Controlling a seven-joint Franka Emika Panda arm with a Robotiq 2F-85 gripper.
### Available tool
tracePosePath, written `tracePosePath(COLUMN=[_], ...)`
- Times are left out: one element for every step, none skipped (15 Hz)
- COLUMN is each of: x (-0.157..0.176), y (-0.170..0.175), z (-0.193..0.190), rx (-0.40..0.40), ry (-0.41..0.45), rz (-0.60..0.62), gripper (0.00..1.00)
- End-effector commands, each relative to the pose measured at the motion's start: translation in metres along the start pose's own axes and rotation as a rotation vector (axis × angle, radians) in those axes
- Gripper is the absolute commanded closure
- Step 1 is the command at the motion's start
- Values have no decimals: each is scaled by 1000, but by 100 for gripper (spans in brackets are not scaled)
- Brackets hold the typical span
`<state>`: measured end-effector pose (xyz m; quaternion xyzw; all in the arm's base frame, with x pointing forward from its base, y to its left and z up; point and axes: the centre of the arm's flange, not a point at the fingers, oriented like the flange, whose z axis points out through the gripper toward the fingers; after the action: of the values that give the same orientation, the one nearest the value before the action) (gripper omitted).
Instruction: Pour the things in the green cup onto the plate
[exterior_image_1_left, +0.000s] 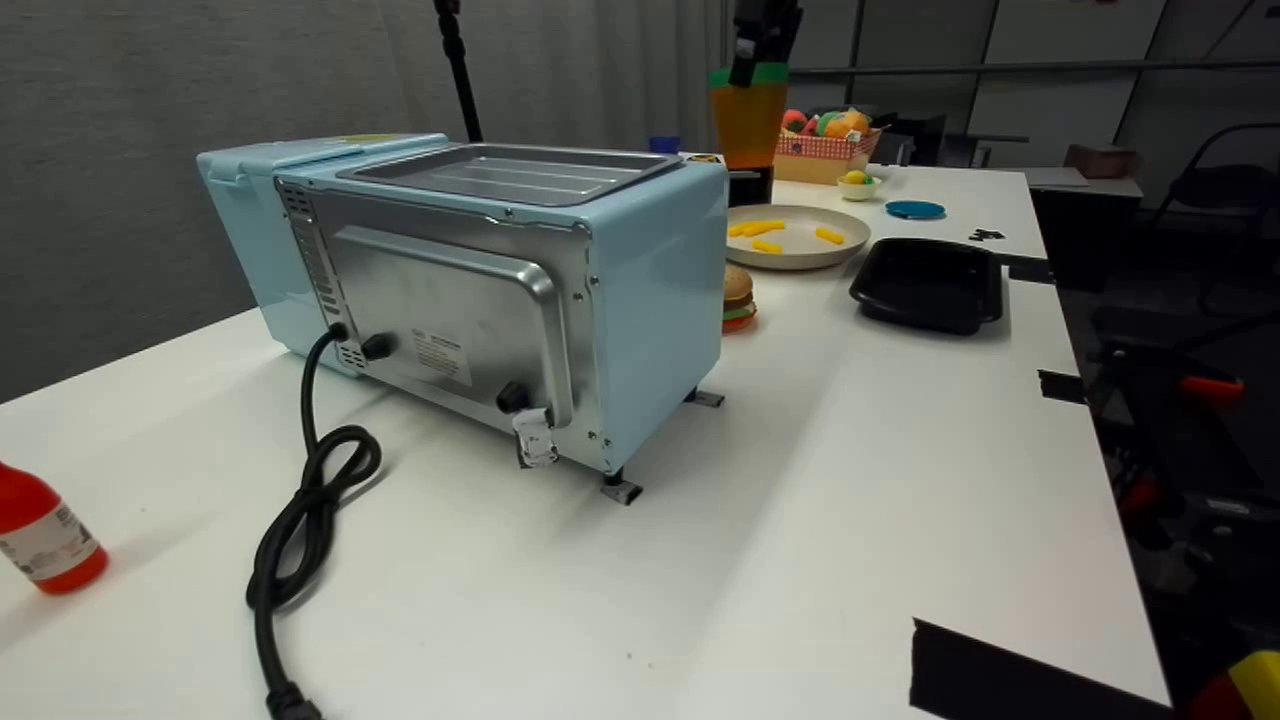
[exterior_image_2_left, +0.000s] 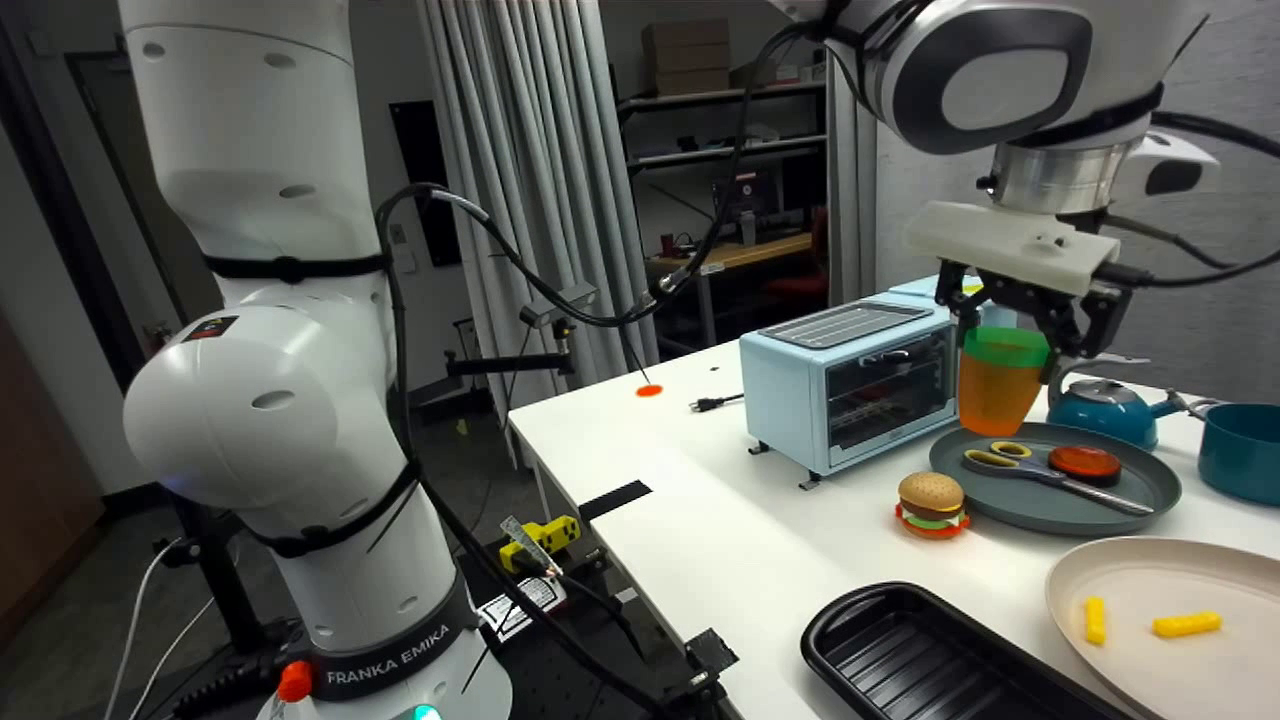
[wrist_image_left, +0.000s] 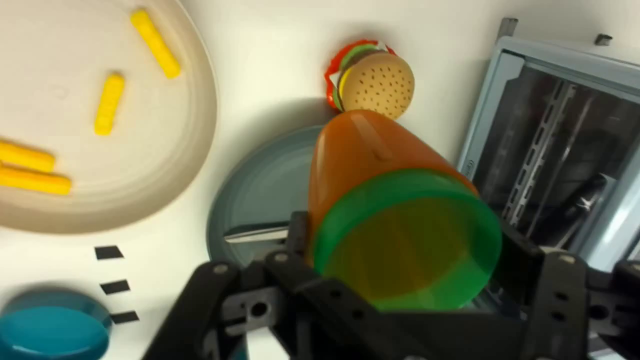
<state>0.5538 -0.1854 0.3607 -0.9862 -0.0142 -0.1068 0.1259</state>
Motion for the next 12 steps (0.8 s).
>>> tracePosePath(x=[-39, -45, -51, -54, -57, -58, -60, -61, -62, -63, -65, -68], y=[22, 29, 33, 37, 39, 40, 41, 42, 43, 45, 47, 49], z=[21, 28, 33, 38, 43, 49, 53, 59, 65, 71, 77, 85], rx=[-26, -32, -35, -39, -42, -43, -45, -48, -53, -59, -64, -73], ry=[-3, -9, -13, -16, -19, -21, -23, -27, -34, -41, -49, -53], rz=[77, 90, 101, 107, 111, 113, 117, 119, 119, 121, 122, 122], gripper=[41, 41, 41, 41, 41, 41, 41, 41, 41, 41, 41, 41])
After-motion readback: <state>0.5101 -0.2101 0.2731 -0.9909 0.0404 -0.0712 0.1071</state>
